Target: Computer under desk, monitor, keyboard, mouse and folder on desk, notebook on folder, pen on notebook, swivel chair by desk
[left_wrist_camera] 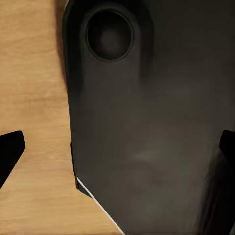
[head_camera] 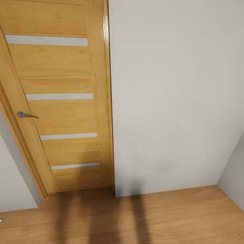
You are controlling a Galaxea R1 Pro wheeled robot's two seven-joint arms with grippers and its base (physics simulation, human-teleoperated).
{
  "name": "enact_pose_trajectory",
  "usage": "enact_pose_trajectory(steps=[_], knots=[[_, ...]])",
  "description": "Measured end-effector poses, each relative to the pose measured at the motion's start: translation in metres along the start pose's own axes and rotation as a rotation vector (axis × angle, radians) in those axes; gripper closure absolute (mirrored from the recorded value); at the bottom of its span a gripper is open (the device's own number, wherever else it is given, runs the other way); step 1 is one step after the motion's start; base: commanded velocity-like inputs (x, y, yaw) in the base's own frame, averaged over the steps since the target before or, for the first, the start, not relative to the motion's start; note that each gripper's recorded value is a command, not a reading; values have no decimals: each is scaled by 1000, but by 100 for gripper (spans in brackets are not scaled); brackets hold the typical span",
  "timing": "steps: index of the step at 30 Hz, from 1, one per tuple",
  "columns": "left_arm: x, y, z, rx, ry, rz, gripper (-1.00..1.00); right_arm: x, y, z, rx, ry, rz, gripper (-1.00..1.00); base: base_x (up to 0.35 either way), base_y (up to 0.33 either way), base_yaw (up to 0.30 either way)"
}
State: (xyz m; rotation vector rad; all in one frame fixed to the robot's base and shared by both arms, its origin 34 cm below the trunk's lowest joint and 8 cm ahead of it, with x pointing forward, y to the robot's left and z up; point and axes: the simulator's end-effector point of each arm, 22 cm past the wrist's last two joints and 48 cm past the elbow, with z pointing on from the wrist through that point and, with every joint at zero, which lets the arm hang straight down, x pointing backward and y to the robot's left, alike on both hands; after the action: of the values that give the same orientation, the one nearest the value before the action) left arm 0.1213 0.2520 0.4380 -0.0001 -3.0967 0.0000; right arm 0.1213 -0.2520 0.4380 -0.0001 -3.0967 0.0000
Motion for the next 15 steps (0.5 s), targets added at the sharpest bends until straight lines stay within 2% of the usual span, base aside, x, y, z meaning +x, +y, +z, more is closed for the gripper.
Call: enact_pose_trajectory(steps=[5,10,15], knots=[[-15,-18,0,22,-25,7,-100,-9,17,0,-21,-20,6,-100,0,0,0],[-18,-39,-8,49,-32,8,-100,-18,20,-7,-24,-39,9,-100,0,0,0],[-18,-41,-16,53,-30,8,-100,-21,20,-16,-23,-47,10,-100,0,0,0]])
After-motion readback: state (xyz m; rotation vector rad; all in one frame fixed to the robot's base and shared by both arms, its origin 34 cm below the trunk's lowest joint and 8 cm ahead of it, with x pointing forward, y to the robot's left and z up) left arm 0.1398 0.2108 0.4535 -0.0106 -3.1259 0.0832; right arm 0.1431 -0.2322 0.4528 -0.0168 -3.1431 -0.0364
